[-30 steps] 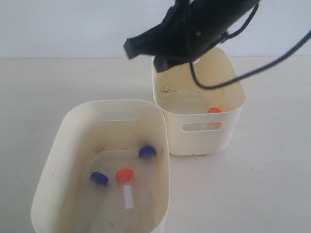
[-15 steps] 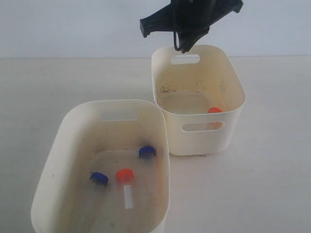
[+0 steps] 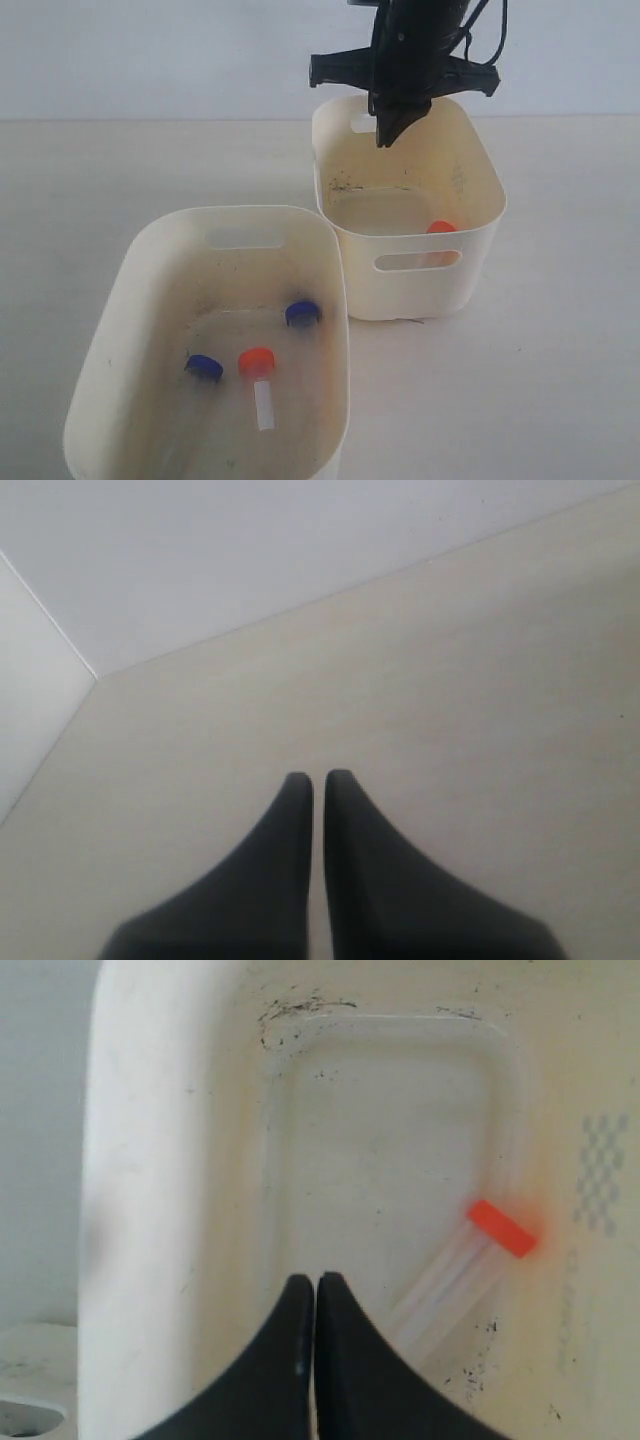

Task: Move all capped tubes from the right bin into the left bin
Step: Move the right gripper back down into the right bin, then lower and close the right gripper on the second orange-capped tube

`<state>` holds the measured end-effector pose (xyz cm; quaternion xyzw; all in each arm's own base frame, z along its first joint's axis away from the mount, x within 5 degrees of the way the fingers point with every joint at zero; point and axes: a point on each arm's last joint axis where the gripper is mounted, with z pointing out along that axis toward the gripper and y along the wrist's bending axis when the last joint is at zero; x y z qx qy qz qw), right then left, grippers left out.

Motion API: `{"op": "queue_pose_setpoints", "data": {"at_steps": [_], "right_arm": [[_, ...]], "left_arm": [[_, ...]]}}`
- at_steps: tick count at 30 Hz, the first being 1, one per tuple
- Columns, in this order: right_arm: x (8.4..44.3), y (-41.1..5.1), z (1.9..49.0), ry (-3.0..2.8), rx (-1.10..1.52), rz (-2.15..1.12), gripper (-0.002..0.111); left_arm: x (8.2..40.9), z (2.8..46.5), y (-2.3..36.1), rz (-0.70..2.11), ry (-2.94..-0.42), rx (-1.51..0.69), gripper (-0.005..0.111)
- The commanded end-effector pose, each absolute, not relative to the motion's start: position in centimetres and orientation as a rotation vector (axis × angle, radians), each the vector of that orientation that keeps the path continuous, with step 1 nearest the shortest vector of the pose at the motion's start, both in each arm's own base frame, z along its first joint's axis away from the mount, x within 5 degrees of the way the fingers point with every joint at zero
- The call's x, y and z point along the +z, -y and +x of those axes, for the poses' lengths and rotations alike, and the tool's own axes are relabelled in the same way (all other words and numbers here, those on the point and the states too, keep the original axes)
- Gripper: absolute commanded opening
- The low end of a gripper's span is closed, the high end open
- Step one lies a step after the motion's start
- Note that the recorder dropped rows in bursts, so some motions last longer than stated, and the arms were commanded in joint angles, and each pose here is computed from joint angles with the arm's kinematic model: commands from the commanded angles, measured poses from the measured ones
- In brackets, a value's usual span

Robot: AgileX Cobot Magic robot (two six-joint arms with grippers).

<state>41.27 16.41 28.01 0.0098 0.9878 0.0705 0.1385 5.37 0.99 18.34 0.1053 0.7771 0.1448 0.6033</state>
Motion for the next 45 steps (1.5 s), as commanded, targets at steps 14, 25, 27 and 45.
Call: {"op": "queue_pose_setpoints", "data": {"at_steps": [14,25,27,45], "right_arm": [[23.1,-16.4,43.0,-2.940,0.078,0.101,0.000],[20.2,-16.2,41.9,-3.041,0.028,0.103,0.000],[19.9,-16.1,41.8,-3.050,0.022,0.103,0.000],[19.9,-16.3,41.7,-3.058,0.054,0.114,0.000]], "left_arm": [[18.5,5.4,-1.0,0.237,-1.793,0.322,0.004],[18.5,5.4,-1.0,0.237,-1.793,0.322,0.004],[18.5,5.4,-1.0,0.237,-1.793,0.322,0.004],[18.5,5.4,-1.0,0.237,-1.793,0.322,0.004]]}}
